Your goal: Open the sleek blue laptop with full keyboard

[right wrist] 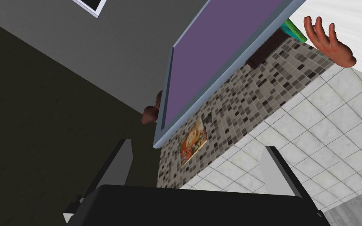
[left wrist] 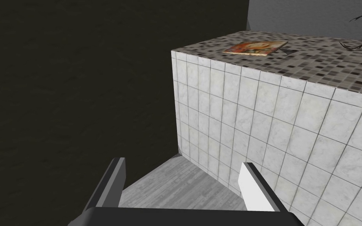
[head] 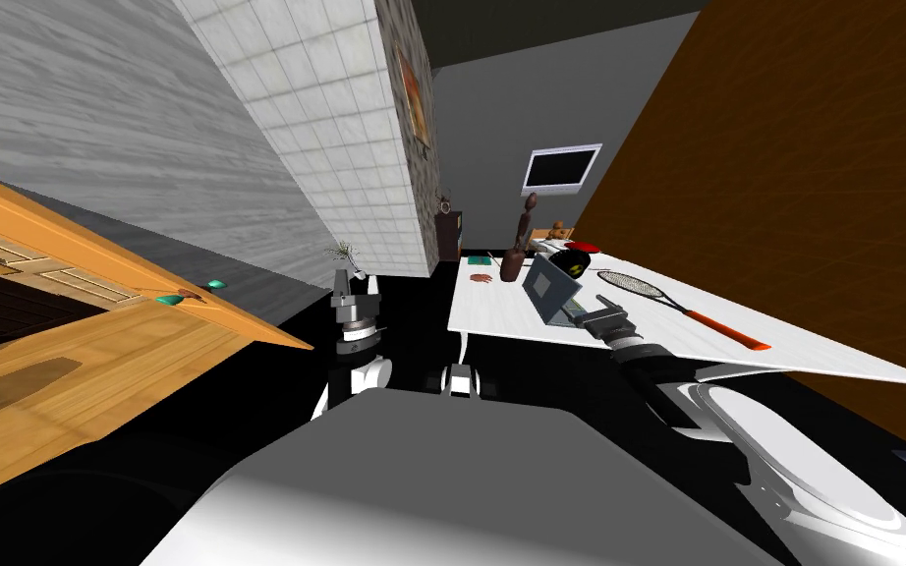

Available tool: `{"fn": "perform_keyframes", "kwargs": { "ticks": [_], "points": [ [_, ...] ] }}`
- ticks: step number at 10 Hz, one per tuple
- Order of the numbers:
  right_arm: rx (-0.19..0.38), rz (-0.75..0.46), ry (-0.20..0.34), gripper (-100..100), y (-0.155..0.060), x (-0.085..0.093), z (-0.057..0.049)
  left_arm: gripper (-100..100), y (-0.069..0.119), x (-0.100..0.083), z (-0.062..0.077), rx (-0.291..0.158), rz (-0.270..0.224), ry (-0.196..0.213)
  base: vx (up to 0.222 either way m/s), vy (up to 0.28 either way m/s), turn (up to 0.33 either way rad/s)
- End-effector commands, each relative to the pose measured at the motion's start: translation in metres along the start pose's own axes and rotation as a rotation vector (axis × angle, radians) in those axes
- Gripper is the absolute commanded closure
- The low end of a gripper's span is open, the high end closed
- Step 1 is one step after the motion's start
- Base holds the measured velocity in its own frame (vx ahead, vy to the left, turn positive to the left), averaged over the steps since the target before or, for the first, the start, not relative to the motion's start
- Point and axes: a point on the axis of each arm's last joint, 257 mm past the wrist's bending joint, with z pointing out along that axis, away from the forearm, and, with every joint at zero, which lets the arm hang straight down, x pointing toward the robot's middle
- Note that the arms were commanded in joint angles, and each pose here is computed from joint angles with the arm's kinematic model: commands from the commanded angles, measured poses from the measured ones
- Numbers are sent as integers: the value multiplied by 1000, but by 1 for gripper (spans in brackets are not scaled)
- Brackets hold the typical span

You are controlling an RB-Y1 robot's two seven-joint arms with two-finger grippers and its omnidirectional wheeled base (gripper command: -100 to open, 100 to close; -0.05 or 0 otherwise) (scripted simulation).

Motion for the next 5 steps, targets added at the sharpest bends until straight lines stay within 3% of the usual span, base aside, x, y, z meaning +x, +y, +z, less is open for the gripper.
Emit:
{"fn": "perform_keyframes", "kwargs": {
  "ticks": [1, 5],
  "points": [
    [7, -115, 25, -100, -14, 5, 3, 0, 0, 0, 0, 0, 0, 0, 39, 50, -8],
    [24, -322, 73, -100, -43, 17, 5, 0, 0, 0, 0, 0, 0, 0, 64, 75, -25]
  ]
}}
